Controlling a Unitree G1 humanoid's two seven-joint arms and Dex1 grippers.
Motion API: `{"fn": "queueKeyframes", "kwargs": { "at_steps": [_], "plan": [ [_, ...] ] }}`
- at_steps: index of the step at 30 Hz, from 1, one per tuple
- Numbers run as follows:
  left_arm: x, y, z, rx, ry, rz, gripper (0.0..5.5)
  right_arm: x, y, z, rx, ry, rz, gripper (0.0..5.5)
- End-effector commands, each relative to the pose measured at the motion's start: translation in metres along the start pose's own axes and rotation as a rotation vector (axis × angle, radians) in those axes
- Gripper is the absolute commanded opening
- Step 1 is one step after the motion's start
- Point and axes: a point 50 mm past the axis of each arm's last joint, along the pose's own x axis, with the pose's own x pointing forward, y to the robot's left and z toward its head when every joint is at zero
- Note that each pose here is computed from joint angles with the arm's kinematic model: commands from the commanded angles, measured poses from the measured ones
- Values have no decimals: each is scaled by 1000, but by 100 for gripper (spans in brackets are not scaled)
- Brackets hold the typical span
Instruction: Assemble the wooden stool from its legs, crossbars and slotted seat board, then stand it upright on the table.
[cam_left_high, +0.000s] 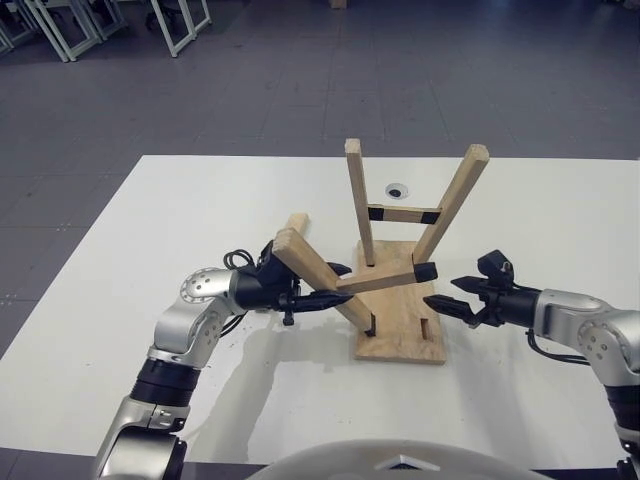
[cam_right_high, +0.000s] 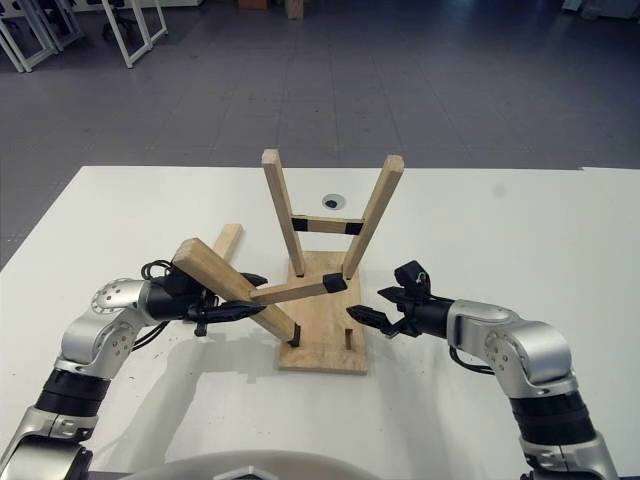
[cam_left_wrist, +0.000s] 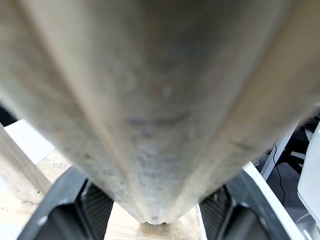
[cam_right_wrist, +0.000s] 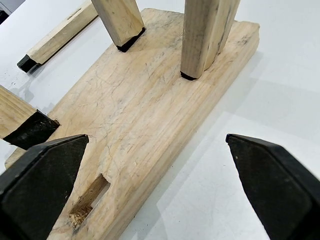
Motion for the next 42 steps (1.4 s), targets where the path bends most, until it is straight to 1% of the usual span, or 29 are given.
{"fn": "queueKeyframes", "kwargs": {
  "at_steps": [1, 3, 6, 9, 12, 15, 18, 22, 26, 29, 32, 37, 42],
  "plan": [
    [1, -11, -16, 3, 150, -82, 206, 0, 5, 6, -13, -20, 7, 509],
    [0, -12, -18, 11, 229, -102, 206, 2, 10, 6, -13, -26, 17, 509],
    [-2, -6, -20, 43, 338, -65, 206, 3, 14, 2, -22, -17, 16, 509],
    [-1, -7, -24, 65, 392, -66, 206, 5, 12, -1, -60, -8, -39, 509],
    [2, -12, -30, 117, 451, -83, 206, 7, 8, -9, -147, 48, -113, 509],
    [3, -22, -45, 159, 513, -107, 206, 11, 8, -16, -165, 70, -135, 509],
    [4, -38, -60, 76, 506, -143, 206, 13, 10, -19, -171, 73, -138, 509],
    [-4, -44, -71, -16, 534, -174, 206, 14, 10, -18, -174, 67, -142, 509],
    [-16, -54, -69, -265, 561, -318, 206, 16, 9, -14, -181, 56, -144, 509],
    [-16, -51, -61, -348, 577, -358, 206, 16, 10, -13, -187, 55, -139, 509],
    [-11, -42, -57, -313, 594, -323, 206, 13, 11, -14, -190, 63, -130, 509],
    [-10, -47, -72, -156, 709, -319, 206, 16, 13, -16, -191, 63, -124, 509],
    [-10, -56, -81, -30, 698, -320, 206, 16, 9, -12, -201, 56, -135, 509]
  ]
}}
